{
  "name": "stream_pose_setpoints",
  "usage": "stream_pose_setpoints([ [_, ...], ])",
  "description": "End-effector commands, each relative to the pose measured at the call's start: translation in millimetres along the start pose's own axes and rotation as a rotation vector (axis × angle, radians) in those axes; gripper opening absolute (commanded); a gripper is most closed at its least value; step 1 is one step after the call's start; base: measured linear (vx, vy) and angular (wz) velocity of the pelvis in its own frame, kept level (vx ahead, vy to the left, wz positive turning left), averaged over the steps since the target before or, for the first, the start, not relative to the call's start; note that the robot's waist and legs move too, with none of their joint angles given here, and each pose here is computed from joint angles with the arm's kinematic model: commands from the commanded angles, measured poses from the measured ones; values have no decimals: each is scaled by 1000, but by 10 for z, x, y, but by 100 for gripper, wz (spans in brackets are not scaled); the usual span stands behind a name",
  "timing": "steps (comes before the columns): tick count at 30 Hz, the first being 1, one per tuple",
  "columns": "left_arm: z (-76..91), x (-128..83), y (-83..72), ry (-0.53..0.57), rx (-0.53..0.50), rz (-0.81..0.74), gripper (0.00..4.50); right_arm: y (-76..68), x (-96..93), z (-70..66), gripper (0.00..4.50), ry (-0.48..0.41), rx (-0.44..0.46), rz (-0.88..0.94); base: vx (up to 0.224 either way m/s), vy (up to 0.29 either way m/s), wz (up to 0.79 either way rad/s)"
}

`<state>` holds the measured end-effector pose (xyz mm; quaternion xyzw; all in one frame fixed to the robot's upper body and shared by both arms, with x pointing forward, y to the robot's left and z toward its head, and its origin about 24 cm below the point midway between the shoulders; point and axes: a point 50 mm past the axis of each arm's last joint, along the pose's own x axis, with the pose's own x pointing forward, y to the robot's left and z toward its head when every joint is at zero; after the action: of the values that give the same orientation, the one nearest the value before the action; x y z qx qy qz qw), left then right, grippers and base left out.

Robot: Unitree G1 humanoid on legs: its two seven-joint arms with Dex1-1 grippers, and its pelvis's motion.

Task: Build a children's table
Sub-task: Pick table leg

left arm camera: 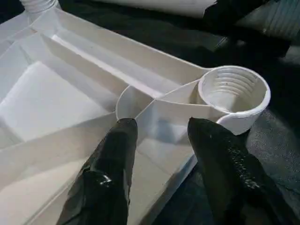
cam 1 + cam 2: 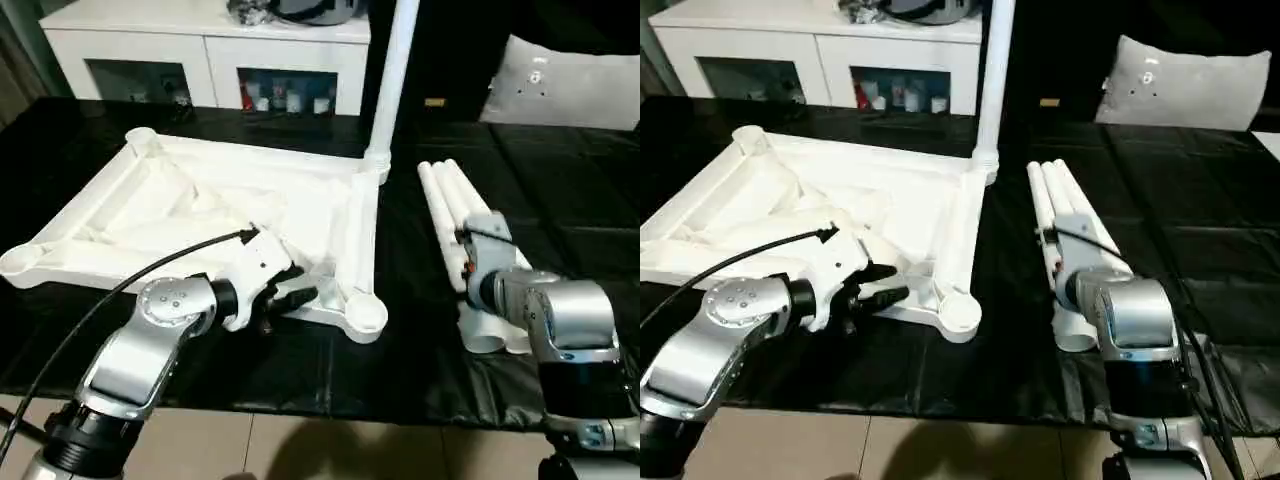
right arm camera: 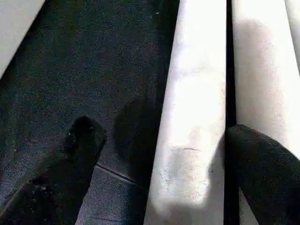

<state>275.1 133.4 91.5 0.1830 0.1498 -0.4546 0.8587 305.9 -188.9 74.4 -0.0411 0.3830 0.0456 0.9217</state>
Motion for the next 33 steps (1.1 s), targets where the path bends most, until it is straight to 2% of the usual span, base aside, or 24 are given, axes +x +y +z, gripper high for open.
stream_pose_setpoints([
  [1,3,-6,-31,12,10,-8,248,-21,-1,10,450,8,23,-3,0,0,0],
  [4,19,13,-44,16,19,-4,274,-15,32,-50,450,43,75,64,0,0,0],
  [7,19,23,-49,14,13,8,289,-18,42,-84,413,60,88,90,0,0,0],
  [9,-4,28,-53,26,13,11,317,-23,48,-95,389,67,88,95,0,0,0],
  [13,-4,36,-30,38,25,21,330,-32,57,-105,366,77,98,97,0,0,0],
  [14,6,37,-11,43,30,29,342,-28,58,-115,344,83,106,106,0,0,0],
  [19,21,43,22,47,41,28,344,11,71,-136,312,90,114,122,0,0,0],
  [21,45,79,33,37,42,40,344,5,74,-150,281,92,122,122,0,0,0],
  [28,86,163,-54,2,18,27,344,8,70,-176,231,93,136,121,0,0,0],
  [33,119,191,6,-22,22,78,344,8,87,-158,192,81,150,114,0,0,0],
])
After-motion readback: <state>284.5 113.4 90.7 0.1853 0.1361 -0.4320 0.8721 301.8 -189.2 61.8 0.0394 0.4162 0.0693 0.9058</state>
